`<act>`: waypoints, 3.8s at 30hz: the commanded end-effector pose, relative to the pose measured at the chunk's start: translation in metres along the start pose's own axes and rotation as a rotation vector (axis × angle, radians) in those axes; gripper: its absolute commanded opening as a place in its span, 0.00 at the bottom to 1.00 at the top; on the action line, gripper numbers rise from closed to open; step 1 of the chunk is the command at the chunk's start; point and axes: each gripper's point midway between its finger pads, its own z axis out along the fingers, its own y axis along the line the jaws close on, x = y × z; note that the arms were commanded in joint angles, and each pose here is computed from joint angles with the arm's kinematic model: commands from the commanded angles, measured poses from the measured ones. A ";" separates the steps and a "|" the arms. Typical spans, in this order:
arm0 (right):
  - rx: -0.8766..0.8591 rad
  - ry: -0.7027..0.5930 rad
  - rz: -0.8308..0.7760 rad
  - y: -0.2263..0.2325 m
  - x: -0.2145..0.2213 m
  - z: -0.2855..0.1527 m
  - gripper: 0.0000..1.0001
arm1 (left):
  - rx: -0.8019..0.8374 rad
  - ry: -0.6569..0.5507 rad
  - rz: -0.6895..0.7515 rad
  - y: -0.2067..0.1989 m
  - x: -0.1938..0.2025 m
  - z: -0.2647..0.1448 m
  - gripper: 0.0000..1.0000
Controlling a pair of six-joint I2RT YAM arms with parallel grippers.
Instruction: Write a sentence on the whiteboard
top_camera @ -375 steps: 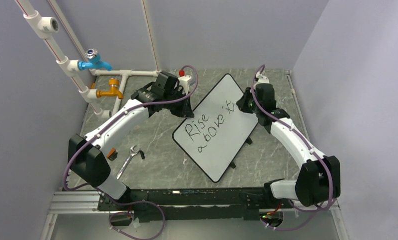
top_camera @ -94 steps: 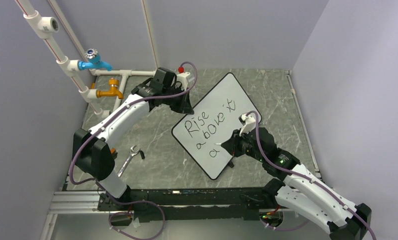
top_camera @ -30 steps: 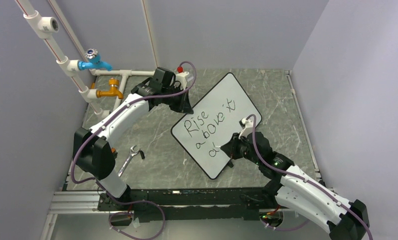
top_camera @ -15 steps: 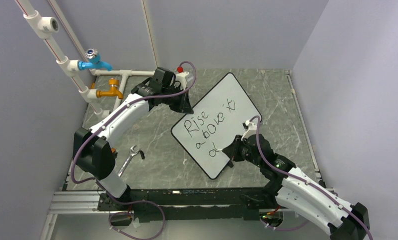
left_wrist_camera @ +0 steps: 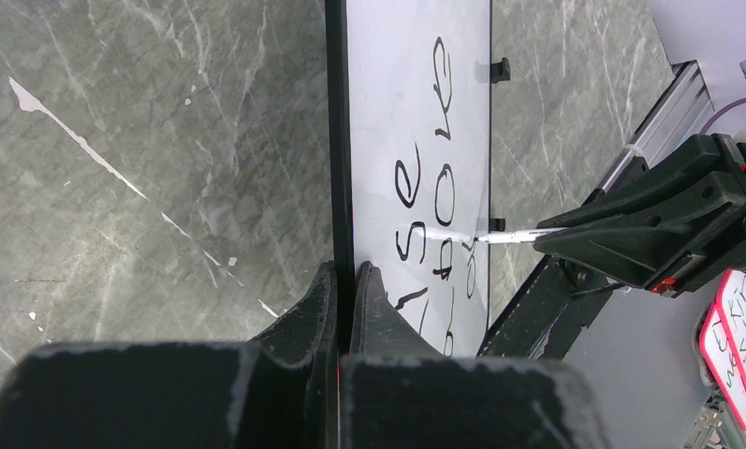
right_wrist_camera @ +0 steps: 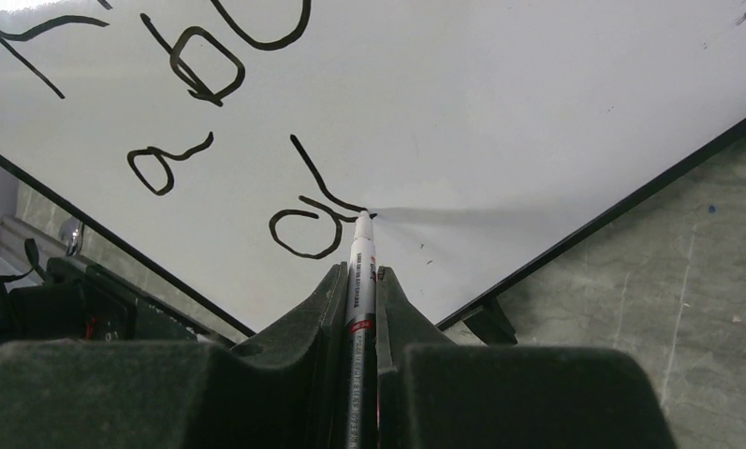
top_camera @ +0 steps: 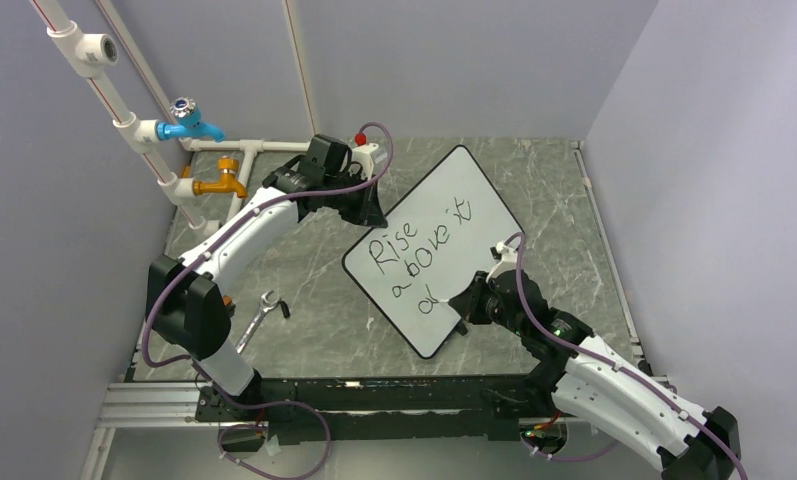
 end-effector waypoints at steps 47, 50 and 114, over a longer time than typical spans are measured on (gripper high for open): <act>-0.032 -0.144 -0.144 0.040 -0.070 -0.007 0.00 | -0.012 -0.063 0.074 -0.004 -0.014 -0.004 0.00; -0.030 -0.139 -0.145 0.039 -0.069 -0.004 0.00 | -0.010 -0.059 0.072 -0.004 -0.013 -0.003 0.00; 0.103 0.036 -0.088 -0.004 -0.014 0.007 0.00 | 0.004 -0.073 0.094 -0.014 -0.015 -0.009 0.00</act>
